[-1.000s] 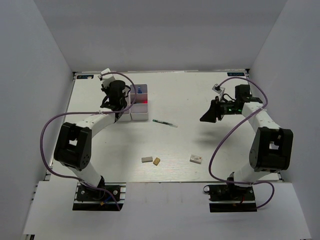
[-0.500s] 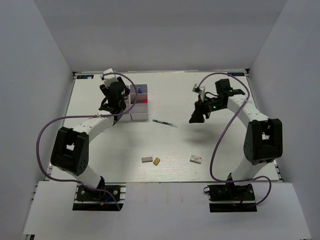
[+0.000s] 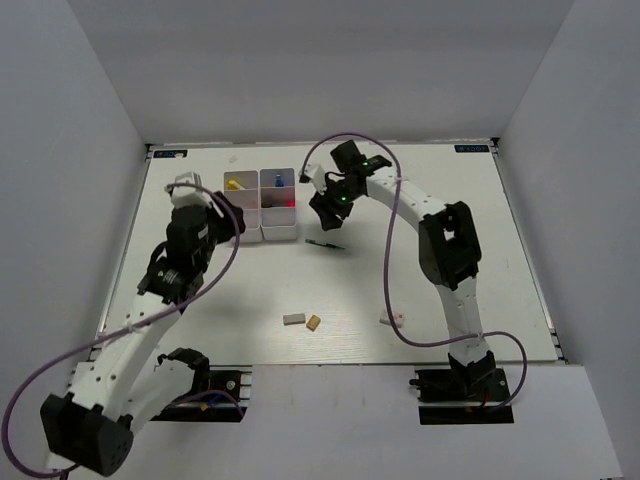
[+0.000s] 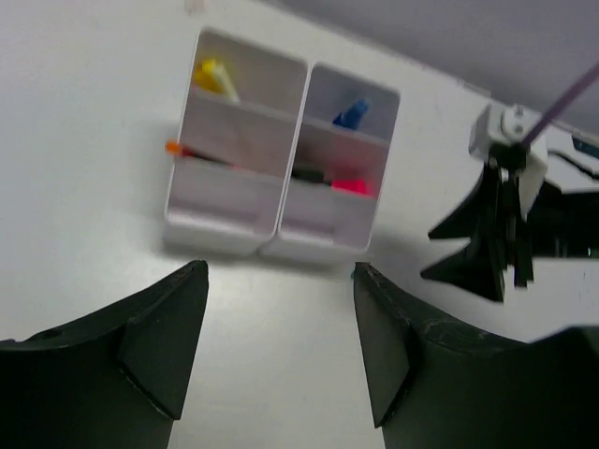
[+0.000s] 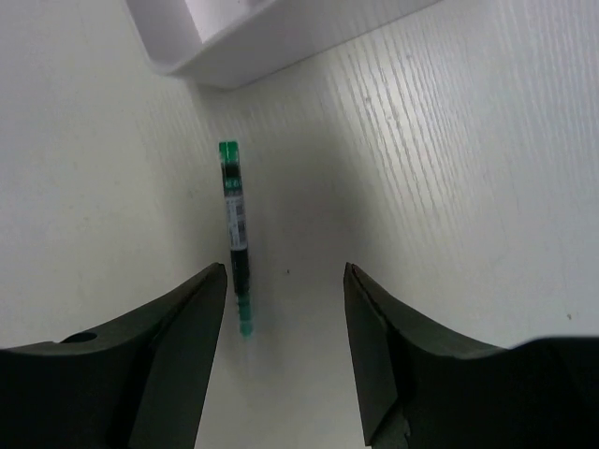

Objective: Sort the stationery into containers
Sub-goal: Grab a piece of stationery with the right arm

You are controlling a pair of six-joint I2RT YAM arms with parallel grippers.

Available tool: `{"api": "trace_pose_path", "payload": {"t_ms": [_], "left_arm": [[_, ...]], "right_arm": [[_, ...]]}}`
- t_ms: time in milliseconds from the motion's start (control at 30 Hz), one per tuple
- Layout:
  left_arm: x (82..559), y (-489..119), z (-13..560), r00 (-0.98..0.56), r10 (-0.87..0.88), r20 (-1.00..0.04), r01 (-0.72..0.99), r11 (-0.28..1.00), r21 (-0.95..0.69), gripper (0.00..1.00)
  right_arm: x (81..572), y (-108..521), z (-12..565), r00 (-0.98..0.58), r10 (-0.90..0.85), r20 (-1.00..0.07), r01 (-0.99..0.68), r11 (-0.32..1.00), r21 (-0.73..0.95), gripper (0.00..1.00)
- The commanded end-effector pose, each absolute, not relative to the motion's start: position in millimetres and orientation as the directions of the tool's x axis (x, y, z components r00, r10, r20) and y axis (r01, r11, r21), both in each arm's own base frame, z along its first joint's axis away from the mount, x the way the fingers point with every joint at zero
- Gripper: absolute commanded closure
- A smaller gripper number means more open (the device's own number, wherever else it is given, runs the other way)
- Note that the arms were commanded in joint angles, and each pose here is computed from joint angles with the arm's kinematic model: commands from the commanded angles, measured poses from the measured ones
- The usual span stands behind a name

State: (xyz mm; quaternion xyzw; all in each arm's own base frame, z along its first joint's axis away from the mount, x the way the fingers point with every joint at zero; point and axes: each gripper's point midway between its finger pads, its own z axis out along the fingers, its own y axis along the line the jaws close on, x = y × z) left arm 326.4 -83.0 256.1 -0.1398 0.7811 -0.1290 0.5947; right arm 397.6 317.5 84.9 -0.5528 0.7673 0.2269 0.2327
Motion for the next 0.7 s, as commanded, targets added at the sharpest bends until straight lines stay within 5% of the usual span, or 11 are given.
{"api": "trace_pose_path", "payload": {"t_ms": [0,667], "left_arm": [[270,-80,193,-0.452,-0.407,-0.794,-0.125,0.910,-0.395,0.27],[234,-71,181,-0.474,-0.445,-0.760,-0.153,0.892,-0.426,0.25]], "right_arm": [[393,320,82,-0.281,-0.805,-0.522,-0.953,0.300,0.050,0.41],[356,338,25,-0.204,-0.874,-0.442,-0.972,0.235,-0.016,0.42]]}}
